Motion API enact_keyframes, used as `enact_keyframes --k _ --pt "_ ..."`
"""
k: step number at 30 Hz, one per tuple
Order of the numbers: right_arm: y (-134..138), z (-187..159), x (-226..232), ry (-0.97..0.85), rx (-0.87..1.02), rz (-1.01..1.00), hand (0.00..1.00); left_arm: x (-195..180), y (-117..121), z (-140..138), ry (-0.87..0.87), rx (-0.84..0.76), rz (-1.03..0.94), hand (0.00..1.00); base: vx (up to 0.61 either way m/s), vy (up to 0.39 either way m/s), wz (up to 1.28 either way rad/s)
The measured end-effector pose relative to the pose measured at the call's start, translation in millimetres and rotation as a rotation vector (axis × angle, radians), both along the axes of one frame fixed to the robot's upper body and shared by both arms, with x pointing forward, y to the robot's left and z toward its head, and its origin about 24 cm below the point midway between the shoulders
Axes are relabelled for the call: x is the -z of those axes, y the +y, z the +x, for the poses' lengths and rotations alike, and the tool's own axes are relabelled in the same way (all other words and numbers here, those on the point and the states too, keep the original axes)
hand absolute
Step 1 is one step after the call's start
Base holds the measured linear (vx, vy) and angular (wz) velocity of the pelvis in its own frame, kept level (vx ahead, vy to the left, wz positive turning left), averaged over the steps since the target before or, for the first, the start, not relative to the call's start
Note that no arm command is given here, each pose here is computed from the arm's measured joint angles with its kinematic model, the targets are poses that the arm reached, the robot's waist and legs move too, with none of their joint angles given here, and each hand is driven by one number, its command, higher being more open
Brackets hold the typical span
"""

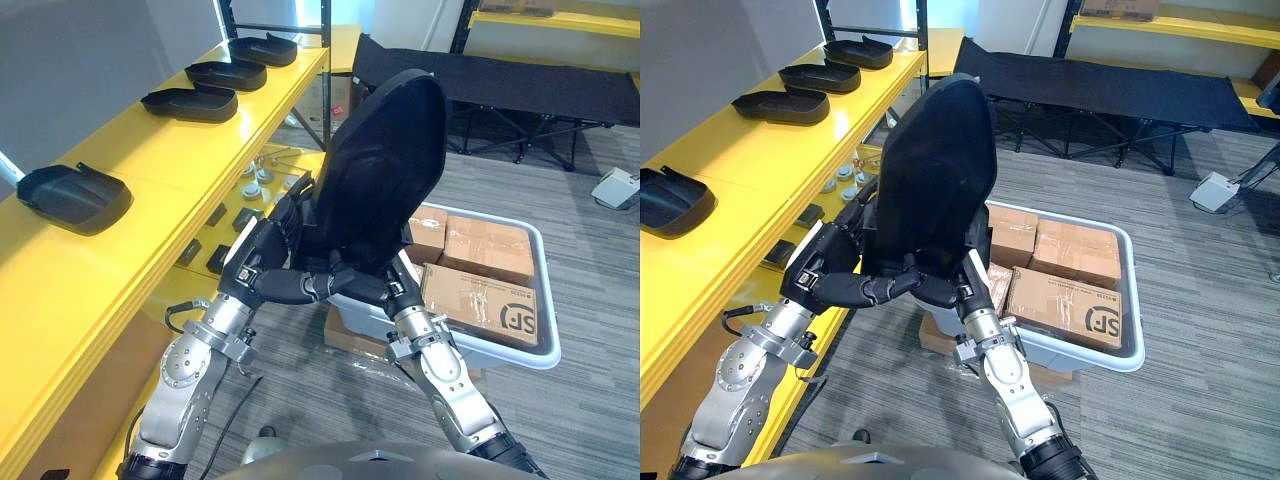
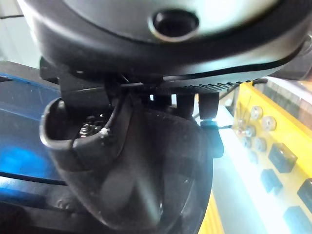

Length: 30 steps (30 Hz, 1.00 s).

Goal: Walk over and take three plastic housings, then place them on the shelf

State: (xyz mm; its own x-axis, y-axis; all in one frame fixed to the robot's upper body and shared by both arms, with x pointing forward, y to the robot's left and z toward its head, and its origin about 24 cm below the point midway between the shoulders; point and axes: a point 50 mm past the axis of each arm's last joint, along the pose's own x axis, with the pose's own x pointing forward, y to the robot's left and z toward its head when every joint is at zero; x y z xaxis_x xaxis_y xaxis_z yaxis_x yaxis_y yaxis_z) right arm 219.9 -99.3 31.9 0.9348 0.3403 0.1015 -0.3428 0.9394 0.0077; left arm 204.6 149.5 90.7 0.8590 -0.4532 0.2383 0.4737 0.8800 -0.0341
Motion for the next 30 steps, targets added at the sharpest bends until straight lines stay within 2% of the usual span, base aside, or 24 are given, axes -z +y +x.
enact_keyframes --k 22,23,30 --pt "13 -6 -2 0.002 -0.097 0.01 0.0 -7 7 7 -0.044 -0.059 0.033 0.0 0.0 0.0 0.0" --pt "13 -6 -2 0.002 -0.097 0.01 1.0 -7 7 7 -0.044 -0.058 0.033 0.0 0.0 0.0 0.0" --pt "13 -5 -2 0.005 -0.094 0.019 1.0 -5 4 7 -0.033 -0.055 0.03 0.0 0.0 0.0 0.0"
